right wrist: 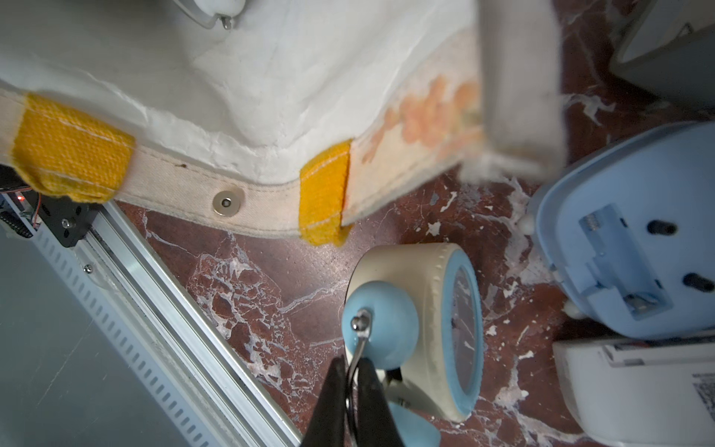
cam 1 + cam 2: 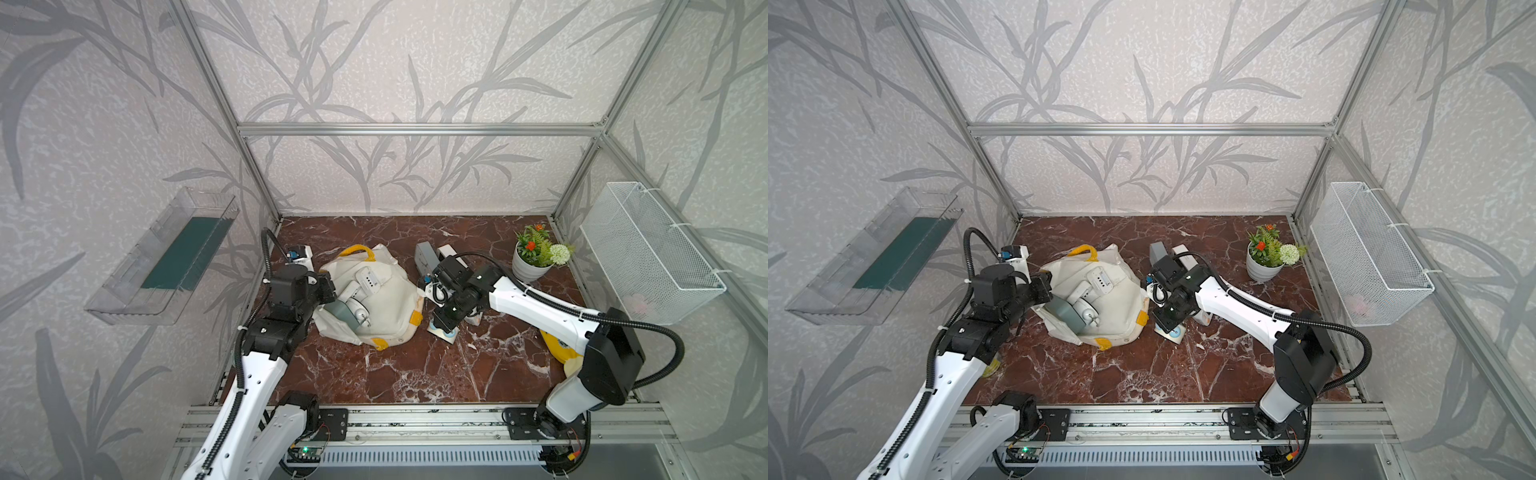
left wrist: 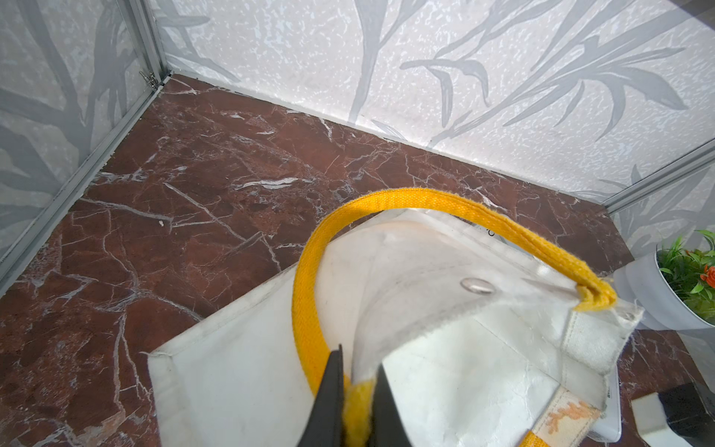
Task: Take the alarm clock out of the canvas bag
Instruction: Place the alarm at the center of the board.
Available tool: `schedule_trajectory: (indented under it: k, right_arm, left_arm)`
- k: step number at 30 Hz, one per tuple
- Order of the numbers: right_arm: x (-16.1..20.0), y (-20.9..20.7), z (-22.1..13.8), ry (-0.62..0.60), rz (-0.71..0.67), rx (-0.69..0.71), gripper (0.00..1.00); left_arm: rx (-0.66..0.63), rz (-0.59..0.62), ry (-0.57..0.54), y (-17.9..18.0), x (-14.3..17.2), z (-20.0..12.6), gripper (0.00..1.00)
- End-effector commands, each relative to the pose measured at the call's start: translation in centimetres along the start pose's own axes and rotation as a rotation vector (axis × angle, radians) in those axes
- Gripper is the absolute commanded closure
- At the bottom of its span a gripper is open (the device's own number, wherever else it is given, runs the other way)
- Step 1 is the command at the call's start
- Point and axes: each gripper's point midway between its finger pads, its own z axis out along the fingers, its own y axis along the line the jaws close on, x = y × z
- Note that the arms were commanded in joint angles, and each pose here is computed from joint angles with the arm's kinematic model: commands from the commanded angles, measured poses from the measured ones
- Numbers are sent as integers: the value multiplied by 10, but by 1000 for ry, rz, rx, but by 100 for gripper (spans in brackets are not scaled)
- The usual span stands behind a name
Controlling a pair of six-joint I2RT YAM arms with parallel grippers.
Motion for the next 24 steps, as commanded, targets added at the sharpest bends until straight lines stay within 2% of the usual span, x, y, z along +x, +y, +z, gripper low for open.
schedule_trajectory:
  k: [1, 12, 24]
  right_arm:
    - [16, -10, 9, 59, 21, 46, 90]
    - [14, -30, -3, 21, 31, 112, 88]
    - [16, -32, -6, -12, 37, 107, 78]
  left_arm:
    - [-16, -9, -29, 1, -10, -5, 100]
    - [-22, -8, -29, 3, -9, -7, 100]
    - [-17, -12, -31, 2, -10, -8, 100]
